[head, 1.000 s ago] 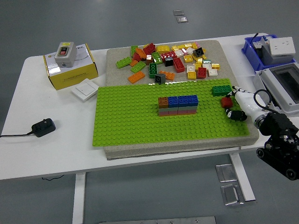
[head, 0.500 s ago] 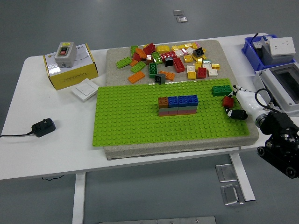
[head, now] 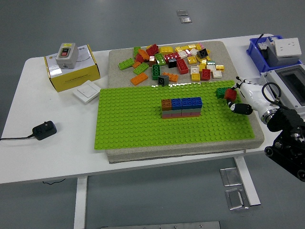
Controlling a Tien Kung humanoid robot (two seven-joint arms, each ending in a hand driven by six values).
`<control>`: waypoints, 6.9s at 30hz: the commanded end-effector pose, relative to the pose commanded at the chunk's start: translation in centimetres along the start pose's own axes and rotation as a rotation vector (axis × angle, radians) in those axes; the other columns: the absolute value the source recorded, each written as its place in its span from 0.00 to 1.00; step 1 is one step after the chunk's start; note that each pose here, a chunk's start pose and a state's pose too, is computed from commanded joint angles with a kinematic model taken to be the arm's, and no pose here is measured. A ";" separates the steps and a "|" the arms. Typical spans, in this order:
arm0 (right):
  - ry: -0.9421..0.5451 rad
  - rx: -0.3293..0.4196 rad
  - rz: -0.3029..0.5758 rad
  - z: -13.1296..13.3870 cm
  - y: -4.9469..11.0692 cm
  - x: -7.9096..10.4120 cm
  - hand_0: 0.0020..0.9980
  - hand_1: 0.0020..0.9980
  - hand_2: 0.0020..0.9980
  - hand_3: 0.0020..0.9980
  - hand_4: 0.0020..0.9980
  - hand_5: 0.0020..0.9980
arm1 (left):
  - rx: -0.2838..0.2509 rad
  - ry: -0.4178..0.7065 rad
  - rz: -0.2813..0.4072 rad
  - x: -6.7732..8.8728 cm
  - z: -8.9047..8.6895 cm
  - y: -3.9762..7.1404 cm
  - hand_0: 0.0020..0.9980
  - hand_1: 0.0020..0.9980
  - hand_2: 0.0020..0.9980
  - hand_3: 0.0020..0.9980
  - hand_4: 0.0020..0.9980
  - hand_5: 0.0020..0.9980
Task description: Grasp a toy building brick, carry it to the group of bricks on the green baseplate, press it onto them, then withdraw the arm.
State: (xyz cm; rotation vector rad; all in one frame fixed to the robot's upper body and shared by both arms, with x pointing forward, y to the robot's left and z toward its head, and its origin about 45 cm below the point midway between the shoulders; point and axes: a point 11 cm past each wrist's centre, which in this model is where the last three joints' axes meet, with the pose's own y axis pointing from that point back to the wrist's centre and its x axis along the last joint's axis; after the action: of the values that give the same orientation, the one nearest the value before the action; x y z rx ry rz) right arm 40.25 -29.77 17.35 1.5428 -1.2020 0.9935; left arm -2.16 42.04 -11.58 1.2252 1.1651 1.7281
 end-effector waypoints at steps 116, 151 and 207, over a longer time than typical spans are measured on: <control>0.071 0.351 -0.143 -15.5 -2.4 -3.7 0.79 0.88 0.94 0.58 0.56 0.43 | -0.026 -0.003 0.006 0.4 1.4 -0.1 0.66 0.66 0.60 0.61 0.22 0.69; 0.088 0.358 -0.150 -15.4 -2.3 -3.8 0.79 0.88 0.94 0.63 0.56 0.44 | -0.038 0.001 0.004 0.2 1.8 -0.1 0.66 0.66 0.60 0.61 0.24 0.70; 0.077 0.359 -0.148 -15.6 -2.4 -3.7 0.80 0.87 0.94 0.73 0.57 0.44 | -0.045 0.002 0.010 0.3 1.8 -0.1 0.66 0.66 0.59 0.60 0.23 0.71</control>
State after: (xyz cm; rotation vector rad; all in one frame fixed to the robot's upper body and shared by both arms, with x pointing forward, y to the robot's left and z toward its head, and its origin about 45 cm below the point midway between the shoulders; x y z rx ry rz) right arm 40.91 -13.60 17.49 1.8232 -0.8734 1.2047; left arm -0.48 42.80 -11.28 1.2051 1.1170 1.7535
